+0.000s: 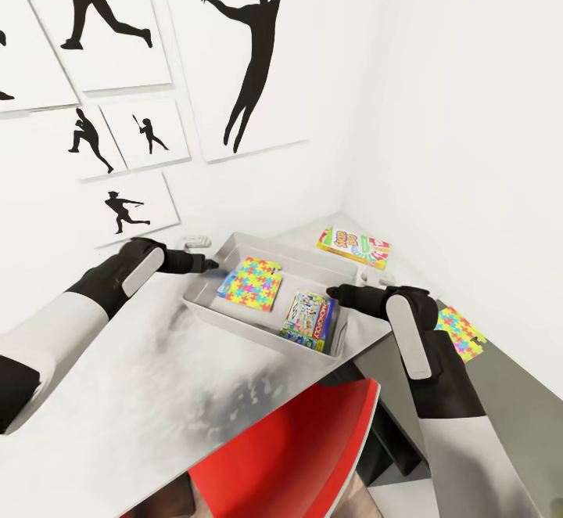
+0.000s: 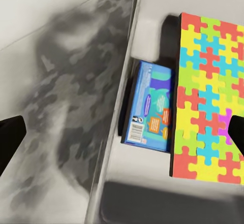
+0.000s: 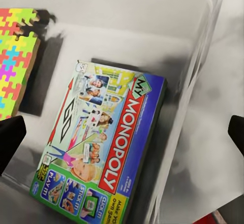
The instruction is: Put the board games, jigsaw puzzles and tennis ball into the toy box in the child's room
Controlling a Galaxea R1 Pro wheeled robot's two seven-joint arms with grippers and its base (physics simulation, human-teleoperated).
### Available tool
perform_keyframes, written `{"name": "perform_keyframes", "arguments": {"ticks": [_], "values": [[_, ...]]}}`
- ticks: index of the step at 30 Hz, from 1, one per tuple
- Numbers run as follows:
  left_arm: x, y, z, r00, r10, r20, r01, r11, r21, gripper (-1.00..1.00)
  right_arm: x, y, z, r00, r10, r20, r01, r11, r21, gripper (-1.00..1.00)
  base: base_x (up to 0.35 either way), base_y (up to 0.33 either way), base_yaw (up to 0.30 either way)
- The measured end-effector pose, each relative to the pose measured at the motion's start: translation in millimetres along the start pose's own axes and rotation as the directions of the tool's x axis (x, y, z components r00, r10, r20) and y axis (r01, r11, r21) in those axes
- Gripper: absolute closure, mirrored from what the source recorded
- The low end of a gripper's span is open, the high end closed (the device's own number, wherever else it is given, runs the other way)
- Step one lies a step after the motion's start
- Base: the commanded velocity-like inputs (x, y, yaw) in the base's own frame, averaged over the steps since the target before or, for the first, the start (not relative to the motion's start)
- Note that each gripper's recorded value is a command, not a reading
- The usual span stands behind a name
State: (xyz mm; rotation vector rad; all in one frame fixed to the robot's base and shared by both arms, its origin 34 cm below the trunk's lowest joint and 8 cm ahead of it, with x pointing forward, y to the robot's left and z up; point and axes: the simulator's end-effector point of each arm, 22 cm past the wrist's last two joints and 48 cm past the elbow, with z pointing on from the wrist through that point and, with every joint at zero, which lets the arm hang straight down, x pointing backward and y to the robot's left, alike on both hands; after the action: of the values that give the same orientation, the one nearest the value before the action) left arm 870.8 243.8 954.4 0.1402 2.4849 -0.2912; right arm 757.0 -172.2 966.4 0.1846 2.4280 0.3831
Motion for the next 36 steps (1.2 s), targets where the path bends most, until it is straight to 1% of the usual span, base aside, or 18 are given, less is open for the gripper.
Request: {"name": "perform_keyframes", "arguments": {"ticks": [20,26,30,36], "values": [[6,-6,6.6,1.0,0.011,-0.011,-0.011,1.0,0.001,-1.0,9,-5,6.0,1.0,0.008,-0.026,-0.008,1.0,0.008,-1.0,0.0,0.0,0.0],[8,-6,8.5,1.0,0.009,-0.017,-0.009,1.0,0.0,-1.0,11,-6,7.2,0.999,0.01,-0.032,-0.01,1.0,0.01,-1.0,0.0,0.0,0.0],[14,-2,10.7,1.0,0.001,-0.028,-0.001,1.0,-0.007,-1.0,15,-7,9.5,0.999,0.013,-0.042,-0.013,1.0,0.012,-1.0,0.0,0.0,0.0],[15,0,11.6,1.0,-0.003,-0.03,0.003,1.0,-0.01,-1.0,16,-8,10.3,0.999,0.015,-0.046,-0.014,1.0,0.013,-1.0,0.0,0.0,0.0]]}}
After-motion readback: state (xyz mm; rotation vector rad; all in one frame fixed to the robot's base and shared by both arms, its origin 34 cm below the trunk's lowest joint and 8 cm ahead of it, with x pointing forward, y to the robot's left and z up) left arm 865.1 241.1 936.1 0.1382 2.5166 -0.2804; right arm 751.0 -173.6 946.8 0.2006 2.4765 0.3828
